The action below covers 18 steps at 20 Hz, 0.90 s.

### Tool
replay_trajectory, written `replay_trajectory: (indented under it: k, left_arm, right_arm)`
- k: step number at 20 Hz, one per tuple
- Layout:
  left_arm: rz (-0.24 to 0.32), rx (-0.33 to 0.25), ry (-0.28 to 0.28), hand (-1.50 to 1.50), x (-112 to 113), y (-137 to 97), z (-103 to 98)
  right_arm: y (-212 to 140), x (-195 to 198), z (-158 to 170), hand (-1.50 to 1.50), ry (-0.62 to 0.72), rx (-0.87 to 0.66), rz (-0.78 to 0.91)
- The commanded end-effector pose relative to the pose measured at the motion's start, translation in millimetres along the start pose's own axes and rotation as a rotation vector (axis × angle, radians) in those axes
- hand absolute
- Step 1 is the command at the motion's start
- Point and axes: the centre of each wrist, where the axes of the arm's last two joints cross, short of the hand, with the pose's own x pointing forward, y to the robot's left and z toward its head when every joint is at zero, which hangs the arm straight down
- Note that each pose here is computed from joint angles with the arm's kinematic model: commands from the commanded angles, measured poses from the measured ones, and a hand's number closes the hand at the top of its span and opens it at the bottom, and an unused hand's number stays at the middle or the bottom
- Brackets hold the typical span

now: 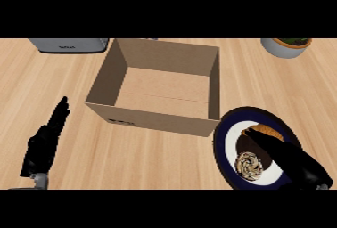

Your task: Pick the cupcake from the plate and place it in the cardboard box

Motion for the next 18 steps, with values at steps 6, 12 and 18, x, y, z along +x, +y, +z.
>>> replay_trajectory:
  k: [6, 12, 18]
  left_arm:
    - [-0.006, -0.01, 0.016, 0.0, 1, -8, 4]
    - [-0.002, -0.003, 0.004, 0.0, 4, 9, -11]
    - [0.003, -0.01, 0.013, 0.0, 12, -7, -3]
  right_arm:
    - [21, -1, -1, -1.5, 0.0, 0.007, 0.007]
    - [13, -7, -9, -1.5, 0.008, -0.02, -0.013]
    - [21, -5, -21, -1.5, 0.001, -0.003, -0.016]
